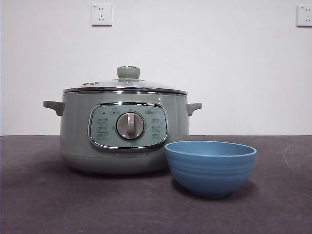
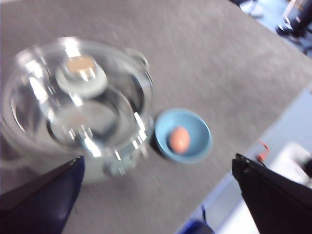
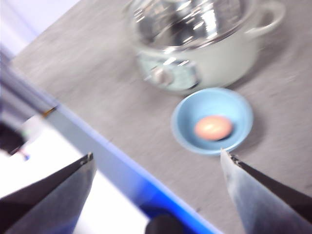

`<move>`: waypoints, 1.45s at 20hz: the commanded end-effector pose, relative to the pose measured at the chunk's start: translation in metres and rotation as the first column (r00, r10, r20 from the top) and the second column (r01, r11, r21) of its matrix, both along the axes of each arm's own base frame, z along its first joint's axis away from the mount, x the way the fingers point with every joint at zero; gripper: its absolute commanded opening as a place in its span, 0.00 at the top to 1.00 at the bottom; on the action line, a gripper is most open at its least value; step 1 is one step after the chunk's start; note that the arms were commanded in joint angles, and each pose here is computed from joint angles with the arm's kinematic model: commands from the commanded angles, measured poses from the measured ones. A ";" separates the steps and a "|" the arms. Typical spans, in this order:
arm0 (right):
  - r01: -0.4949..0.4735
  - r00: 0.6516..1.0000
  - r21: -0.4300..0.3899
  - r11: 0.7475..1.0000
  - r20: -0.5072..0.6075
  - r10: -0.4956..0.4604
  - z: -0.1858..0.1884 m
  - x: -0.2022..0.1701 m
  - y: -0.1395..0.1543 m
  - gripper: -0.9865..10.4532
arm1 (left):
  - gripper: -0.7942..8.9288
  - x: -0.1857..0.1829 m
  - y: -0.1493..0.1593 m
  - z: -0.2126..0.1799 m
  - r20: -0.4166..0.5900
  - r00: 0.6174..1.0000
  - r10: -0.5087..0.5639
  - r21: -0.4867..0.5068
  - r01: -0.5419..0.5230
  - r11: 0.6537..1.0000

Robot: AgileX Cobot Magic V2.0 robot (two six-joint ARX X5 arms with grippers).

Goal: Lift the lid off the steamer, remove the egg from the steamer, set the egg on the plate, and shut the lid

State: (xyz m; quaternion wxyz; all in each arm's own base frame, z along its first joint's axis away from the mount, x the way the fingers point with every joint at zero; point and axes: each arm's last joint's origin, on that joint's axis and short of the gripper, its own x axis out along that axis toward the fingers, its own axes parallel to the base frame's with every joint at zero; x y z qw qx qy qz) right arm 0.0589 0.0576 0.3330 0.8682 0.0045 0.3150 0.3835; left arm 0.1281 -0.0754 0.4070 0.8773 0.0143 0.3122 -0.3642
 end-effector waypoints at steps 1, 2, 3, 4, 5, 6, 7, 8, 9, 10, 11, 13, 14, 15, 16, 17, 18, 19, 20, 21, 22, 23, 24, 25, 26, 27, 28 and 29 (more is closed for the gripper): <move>-0.010 1.000 -0.007 1.000 -0.017 0.010 -0.002 -0.001 0.000 0.57 | 0.66 -0.014 0.007 -0.002 -0.045 0.999 -0.005 0.015 0.006 1.000; -0.011 1.000 -0.016 1.000 -0.027 0.010 -0.003 -0.001 -0.001 0.68 | 0.81 -0.018 0.009 -0.003 -0.059 0.998 -0.005 0.022 0.007 1.000; -0.011 0.999 -0.021 1.000 -0.033 0.010 -0.003 -0.002 -0.001 0.77 | 0.89 -0.020 0.010 -0.004 -0.066 0.998 -0.005 0.026 0.006 1.000; -0.010 0.999 -0.026 1.000 -0.038 0.009 -0.004 -0.002 -0.001 0.88 | 0.93 -0.021 0.010 -0.004 -0.078 0.997 -0.004 0.031 0.007 0.999; -0.011 0.999 -0.030 0.999 -0.042 0.009 -0.004 -0.002 -0.001 0.94 | 0.92 -0.022 0.011 -0.005 -0.085 0.996 -0.005 0.035 0.008 0.999; -0.011 0.999 -0.031 0.999 -0.045 0.009 -0.004 -0.002 -0.002 0.92 | 0.93 -0.022 0.011 -0.006 -0.092 0.996 -0.005 0.038 0.008 0.999; -0.011 0.999 -0.033 0.999 -0.046 0.009 -0.005 -0.002 -0.002 0.92 | 0.93 -0.023 0.011 -0.006 -0.099 0.995 -0.004 0.042 0.008 0.999; -0.011 0.999 -0.034 0.999 -0.047 0.009 -0.005 -0.003 -0.002 0.92 | 0.93 -0.023 0.011 -0.006 -0.101 0.995 -0.004 0.043 0.008 0.999; -0.010 0.999 -0.035 0.999 -0.047 0.008 -0.005 -0.003 -0.002 0.92 | 0.93 -0.023 0.011 -0.006 -0.102 0.995 -0.004 0.043 0.008 0.999; -0.009 0.999 -0.035 0.999 -0.048 0.008 -0.005 -0.003 -0.002 0.92 | 0.92 -0.023 0.011 -0.006 -0.102 0.995 -0.004 0.043 0.008 0.999; -0.009 0.999 -0.035 0.999 -0.048 0.008 -0.005 -0.003 -0.002 0.91 | 0.92 -0.023 0.011 -0.006 -0.102 0.995 -0.004 0.043 0.008 0.999; -0.008 0.999 -0.036 0.999 -0.047 0.007 -0.005 -0.003 -0.002 0.91 | 0.92 -0.022 0.011 -0.006 -0.100 0.995 -0.003 0.043 0.007 0.999; -0.008 0.999 -0.036 0.999 -0.047 0.007 -0.005 -0.003 -0.002 0.91 | 0.92 -0.022 0.011 -0.006 -0.099 0.995 -0.002 0.043 0.007 0.999; -0.008 0.999 -0.036 0.999 -0.046 0.006 -0.005 -0.003 -0.002 0.91 | 0.92 -0.022 0.011 -0.006 -0.098 0.995 0.001 0.045 0.004 0.999; -0.008 0.999 -0.036 0.999 -0.046 0.006 -0.005 -0.003 -0.002 0.91 | 0.92 -0.022 0.011 -0.006 -0.096 0.995 0.009 0.051 -0.004 0.999; -0.008 0.999 -0.036 0.999 -0.046 0.006 -0.005 -0.003 -0.002 0.91 | 0.92 -0.022 0.011 -0.006 -0.095 0.995 0.010 0.052 -0.005 0.999; -0.008 0.999 -0.037 0.999 -0.047 0.006 -0.005 -0.003 -0.002 0.91 | 0.92 -0.022 0.011 -0.006 -0.095 0.995 0.010 0.052 -0.005 0.999; -0.008 0.999 -0.036 0.999 -0.046 0.006 -0.005 -0.003 -0.002 0.91 | 0.92 -0.022 0.011 -0.006 -0.095 0.995 0.009 0.052 -0.004 0.999; -0.008 0.999 -0.036 0.999 -0.047 0.007 -0.005 -0.003 -0.002 0.91 | 0.92 -0.022 0.011 -0.006 -0.095 0.995 0.009 0.052 -0.004 0.999; -0.008 0.999 -0.036 0.999 -0.046 0.006 -0.005 -0.003 -0.002 0.91 | 0.92 -0.022 0.011 -0.006 -0.095 0.995 0.009 0.052 -0.004 0.999; -0.008 0.999 -0.037 0.999 -0.047 0.006 -0.005 -0.003 -0.002 0.91 | 0.92 -0.022 0.011 -0.006 -0.095 0.995 0.009 0.052 -0.004 0.999; -0.008 0.999 -0.036 0.999 -0.046 0.006 -0.005 -0.003 -0.002 0.91 | 0.92 -0.022 0.011 -0.006 -0.096 0.995 0.009 0.052 -0.004 0.999; -0.008 0.999 -0.036 0.999 -0.046 0.006 -0.005 -0.003 -0.002 0.91 | 0.92 -0.022 0.011 -0.006 -0.096 0.995 0.009 0.052 -0.004 0.999; -0.008 0.999 -0.036 0.999 -0.046 0.006 -0.005 -0.003 -0.002 0.91 | 0.92 -0.022 0.011 -0.006 -0.096 0.995 0.009 0.052 -0.004 0.999; -0.008 0.999 -0.037 0.999 -0.047 0.006 -0.005 -0.003 -0.002 0.91 | 0.92 -0.022 0.011 -0.006 -0.095 0.995 0.009 0.052 -0.004 0.999; -0.008 0.999 -0.037 0.999 -0.047 0.006 -0.005 -0.003 -0.002 0.91 | 0.92 -0.022 0.011 -0.006 -0.095 0.995 0.009 0.052 -0.004 0.999; -0.008 0.999 -0.037 0.999 -0.047 0.006 -0.005 -0.003 -0.002 0.91 | 0.92 -0.022 0.011 -0.006 -0.096 0.995 0.009 0.052 -0.004 0.999; -0.008 0.999 -0.036 0.999 -0.046 0.006 -0.005 -0.003 -0.002 0.91 | 0.92 -0.022 0.011 -0.006 -0.096 0.995 0.009 0.052 -0.004 0.999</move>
